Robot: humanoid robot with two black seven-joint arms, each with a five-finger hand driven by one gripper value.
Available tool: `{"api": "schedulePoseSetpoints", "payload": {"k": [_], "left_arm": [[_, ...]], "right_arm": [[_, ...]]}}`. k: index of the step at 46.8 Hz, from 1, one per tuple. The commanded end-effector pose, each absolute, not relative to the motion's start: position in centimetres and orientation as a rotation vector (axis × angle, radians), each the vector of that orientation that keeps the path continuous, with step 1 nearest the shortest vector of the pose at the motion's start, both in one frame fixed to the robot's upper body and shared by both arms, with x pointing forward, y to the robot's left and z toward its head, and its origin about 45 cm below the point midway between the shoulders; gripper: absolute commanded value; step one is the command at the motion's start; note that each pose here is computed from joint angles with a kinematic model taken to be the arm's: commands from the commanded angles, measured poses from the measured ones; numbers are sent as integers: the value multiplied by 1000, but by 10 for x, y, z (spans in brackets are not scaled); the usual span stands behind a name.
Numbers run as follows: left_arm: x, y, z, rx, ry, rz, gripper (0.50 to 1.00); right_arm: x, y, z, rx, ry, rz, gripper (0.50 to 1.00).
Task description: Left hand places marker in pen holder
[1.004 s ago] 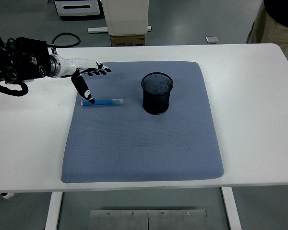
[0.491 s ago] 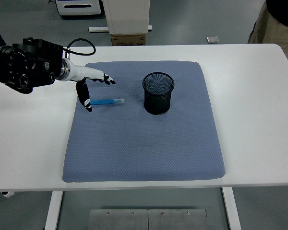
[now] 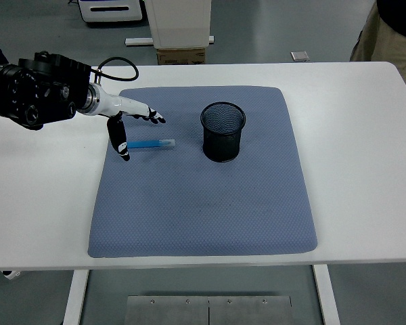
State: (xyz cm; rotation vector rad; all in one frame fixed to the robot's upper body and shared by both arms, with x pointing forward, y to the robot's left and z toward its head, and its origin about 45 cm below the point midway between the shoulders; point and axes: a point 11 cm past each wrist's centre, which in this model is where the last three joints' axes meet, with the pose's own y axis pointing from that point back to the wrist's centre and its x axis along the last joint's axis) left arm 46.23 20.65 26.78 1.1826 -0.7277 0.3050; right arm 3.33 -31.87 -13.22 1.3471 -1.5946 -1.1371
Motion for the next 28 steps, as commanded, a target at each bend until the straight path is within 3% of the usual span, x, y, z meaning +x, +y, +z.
{"api": "schedulePoseSetpoints", "payload": {"k": [1, 28], "left_arm": [[463, 205, 269, 1186, -734, 303, 1000], [467, 199, 259, 1281, -771, 295, 1000]], "right_arm": [[33, -319, -132, 1347, -1595, -1137, 1000], [33, -319, -132, 1347, -1595, -1137, 1000]]}}
